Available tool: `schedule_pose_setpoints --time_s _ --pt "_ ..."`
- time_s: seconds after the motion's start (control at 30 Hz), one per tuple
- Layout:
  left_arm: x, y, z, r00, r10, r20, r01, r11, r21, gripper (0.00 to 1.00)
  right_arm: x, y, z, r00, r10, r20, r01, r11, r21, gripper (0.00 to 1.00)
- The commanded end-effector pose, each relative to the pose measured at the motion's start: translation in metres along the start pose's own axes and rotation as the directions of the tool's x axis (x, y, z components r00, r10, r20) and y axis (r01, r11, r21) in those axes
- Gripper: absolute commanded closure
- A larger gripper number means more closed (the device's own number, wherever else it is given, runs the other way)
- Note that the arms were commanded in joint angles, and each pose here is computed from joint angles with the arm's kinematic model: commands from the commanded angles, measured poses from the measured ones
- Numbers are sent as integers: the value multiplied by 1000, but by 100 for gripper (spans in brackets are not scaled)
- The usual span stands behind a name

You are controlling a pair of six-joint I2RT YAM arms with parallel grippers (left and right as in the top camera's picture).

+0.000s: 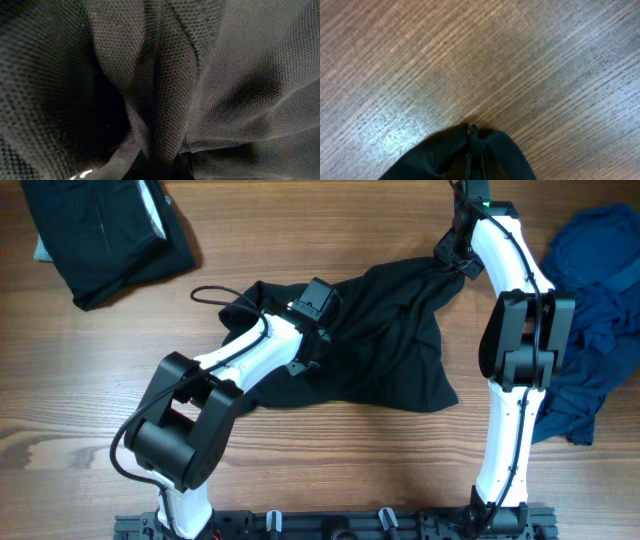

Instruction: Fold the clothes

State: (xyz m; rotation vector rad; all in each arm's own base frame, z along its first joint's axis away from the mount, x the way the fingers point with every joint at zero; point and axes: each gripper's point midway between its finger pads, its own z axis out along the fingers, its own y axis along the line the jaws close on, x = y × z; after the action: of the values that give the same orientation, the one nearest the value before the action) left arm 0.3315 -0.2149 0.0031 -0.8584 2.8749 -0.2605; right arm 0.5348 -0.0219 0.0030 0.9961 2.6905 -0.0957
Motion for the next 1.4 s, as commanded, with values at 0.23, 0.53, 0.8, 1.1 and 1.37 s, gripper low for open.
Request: schedule_pose_setpoints --time_s 0.23,0.53,0.8,1.1,1.37 --pt "-28 -19 -70 981 97 170 -115 988 102 96 -28 7 -105 994 -13 112 27 991 -131 96" --pt "-33 -31 -167 944 124 306 -211 939 272 96 -24 2 -189 984 -76 160 112 968 -227 96" --pt "-39 -10 -237 894 66 443 -228 919 323 96 -7 -19 -231 975 -152 162 184 960 -210 96" --pt "-50 24 -299 790 33 613 -271 915 300 96 10 -51 -315 959 -135 249 200 946 -255 96" --pt "-53 46 -341 701 17 713 -316 904 289 96 25 -73 -365 939 -124 321 221 932 -287 96"
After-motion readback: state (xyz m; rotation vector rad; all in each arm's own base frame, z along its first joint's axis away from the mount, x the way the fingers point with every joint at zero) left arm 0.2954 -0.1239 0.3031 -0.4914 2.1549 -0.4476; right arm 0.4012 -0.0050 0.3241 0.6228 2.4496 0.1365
